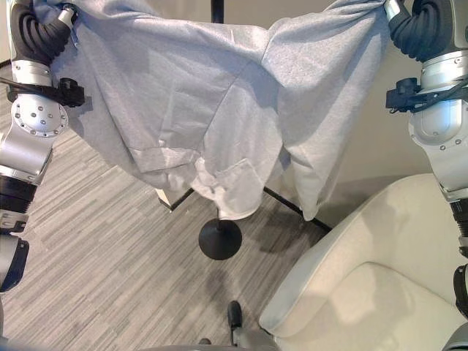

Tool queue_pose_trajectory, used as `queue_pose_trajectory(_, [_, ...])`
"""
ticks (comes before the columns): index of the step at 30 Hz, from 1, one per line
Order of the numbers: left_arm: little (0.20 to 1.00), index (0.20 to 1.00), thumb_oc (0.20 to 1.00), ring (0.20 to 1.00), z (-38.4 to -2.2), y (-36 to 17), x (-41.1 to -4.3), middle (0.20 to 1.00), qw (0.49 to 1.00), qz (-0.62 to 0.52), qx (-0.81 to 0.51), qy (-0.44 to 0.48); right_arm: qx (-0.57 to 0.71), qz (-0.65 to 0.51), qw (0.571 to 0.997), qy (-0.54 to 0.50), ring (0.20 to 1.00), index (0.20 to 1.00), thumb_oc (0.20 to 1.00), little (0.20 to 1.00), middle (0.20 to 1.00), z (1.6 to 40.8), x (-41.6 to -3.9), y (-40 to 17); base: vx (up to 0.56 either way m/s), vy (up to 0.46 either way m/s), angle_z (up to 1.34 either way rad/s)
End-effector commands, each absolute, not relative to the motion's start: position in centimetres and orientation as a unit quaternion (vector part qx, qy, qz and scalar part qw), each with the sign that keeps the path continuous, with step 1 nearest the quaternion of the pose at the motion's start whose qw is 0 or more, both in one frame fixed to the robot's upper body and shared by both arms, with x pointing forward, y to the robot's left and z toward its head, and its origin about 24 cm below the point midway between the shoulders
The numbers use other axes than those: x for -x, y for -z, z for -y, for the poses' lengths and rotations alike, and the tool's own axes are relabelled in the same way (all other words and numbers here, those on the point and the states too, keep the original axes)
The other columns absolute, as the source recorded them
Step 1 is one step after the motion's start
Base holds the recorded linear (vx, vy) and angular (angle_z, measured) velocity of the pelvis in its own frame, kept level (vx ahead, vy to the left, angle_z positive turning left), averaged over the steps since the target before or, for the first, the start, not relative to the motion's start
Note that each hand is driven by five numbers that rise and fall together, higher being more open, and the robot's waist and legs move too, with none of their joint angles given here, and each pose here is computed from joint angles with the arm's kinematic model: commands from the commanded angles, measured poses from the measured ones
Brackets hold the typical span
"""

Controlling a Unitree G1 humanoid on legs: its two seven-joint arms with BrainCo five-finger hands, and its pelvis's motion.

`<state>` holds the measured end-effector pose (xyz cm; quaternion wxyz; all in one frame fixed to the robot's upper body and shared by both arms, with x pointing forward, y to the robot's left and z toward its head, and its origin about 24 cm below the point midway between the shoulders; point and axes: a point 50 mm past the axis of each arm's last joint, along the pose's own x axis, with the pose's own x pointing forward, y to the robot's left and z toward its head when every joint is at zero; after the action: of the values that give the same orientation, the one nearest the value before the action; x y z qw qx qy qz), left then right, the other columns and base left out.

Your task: Hang the clothes on the sofa on the clothes rack.

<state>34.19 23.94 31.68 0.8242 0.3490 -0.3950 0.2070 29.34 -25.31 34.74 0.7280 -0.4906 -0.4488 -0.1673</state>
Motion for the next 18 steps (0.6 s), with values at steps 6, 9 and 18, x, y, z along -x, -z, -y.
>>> queue_pose_trajectory(6, [0.200,0.200,0.200,0.200,-23.4,-34.7,-33.1,0.200,0.803,0.452,-0.326,-0.210,0.464,0.480,0.716,0.204,0.200,0.200,0.200,0.200,0.200,27.0,-27.2,-35.8,0.05,-0.056,0.21])
queue_pose_trajectory(9, [0.200,0.200,0.200,0.200,-23.7,-34.6,-32.9,0.200,0.799,0.454,-0.331,-0.216,0.466,0.474,0.717,0.208,0.200,0.200,0.200,0.200,0.200,27.2,-27.3,-35.5,0.09,0.108,-0.11])
queue_pose_trajectory(18, [0.200,0.200,0.200,0.200,-24.7,-32.9,-30.4,0.200,0.792,0.475,-0.309,-0.228,0.470,0.461,0.724,0.205,0.200,0.200,0.200,0.200,0.200,27.5,-26.2,-32.7,0.07,0.105,-0.29])
